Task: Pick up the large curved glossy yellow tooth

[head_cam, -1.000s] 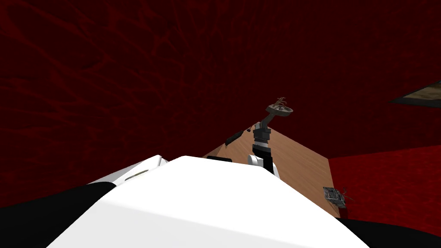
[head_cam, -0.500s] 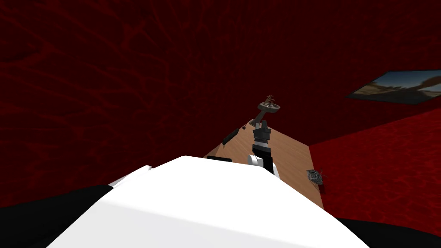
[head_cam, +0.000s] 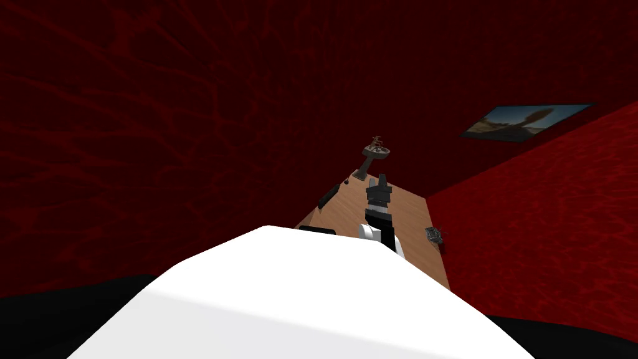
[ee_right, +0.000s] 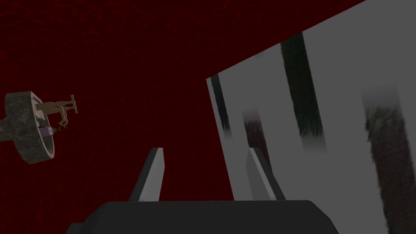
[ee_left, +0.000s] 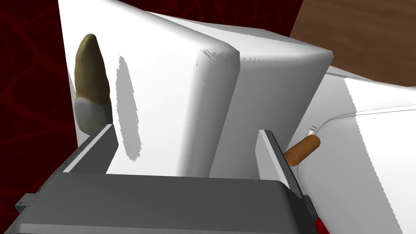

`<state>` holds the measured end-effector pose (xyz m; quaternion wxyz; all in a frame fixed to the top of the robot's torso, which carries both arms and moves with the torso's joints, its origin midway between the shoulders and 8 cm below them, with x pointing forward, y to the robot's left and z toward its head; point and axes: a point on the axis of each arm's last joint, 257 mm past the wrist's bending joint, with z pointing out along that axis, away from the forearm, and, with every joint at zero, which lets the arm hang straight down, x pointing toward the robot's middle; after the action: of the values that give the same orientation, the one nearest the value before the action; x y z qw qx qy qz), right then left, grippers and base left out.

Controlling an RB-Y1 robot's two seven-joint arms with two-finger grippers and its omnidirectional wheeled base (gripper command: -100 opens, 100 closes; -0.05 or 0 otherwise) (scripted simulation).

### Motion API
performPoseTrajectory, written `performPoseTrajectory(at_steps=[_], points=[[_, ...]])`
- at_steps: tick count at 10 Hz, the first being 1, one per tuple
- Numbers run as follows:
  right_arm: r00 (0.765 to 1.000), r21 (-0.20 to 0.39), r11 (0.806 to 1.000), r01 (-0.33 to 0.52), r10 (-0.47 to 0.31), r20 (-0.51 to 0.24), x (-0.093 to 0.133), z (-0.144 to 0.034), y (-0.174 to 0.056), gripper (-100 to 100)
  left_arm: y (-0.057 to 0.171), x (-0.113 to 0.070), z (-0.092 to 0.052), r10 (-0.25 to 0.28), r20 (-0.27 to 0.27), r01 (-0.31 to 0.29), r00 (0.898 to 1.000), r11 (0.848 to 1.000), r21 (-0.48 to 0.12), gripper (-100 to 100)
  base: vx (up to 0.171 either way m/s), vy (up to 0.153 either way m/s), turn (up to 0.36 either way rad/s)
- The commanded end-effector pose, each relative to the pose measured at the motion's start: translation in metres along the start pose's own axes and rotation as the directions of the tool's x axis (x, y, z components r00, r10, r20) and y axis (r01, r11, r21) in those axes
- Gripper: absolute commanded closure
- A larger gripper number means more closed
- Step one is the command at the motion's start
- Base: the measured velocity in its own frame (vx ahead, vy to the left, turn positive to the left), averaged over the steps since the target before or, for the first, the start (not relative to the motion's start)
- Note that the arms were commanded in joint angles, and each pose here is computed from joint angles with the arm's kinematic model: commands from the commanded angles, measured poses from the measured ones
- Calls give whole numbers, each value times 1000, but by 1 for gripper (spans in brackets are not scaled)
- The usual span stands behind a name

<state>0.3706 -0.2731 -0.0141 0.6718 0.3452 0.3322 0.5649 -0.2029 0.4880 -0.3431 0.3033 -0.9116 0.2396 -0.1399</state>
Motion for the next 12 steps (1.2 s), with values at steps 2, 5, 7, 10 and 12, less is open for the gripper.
performPoseTrajectory(at_steps=[2, 5, 7, 10, 12], points=[[1000, 0, 1000, 0, 0, 0, 0, 0, 0, 0, 7, -31, -19, -55, 73, 58, 996, 997, -41, -100, 1, -5, -232], [1000, 0, 1000, 0, 0, 0, 0, 0, 0, 0, 15, -65, -42, -101, 157, 115, 982, 990, -82, -100, -4, -8, -271], [1000, 0, 1000, 0, 0, 0, 0, 0, 0, 0, 17, -78, -52, -134, 195, 155, 972, 983, -95, -100, -7, -6, -201], [1000, 0, 1000, 0, 0, 0, 0, 0, 0, 0, 21, -99, -68, -171, 256, 206, 951, 972, -117, -100, -12, -10, -247], [1000, 0, 1000, 0, 0, 0, 0, 0, 0, 0, 23, -114, -79, -199, 302, 248, 932, 960, -132, -100, -18, -20, -352]])
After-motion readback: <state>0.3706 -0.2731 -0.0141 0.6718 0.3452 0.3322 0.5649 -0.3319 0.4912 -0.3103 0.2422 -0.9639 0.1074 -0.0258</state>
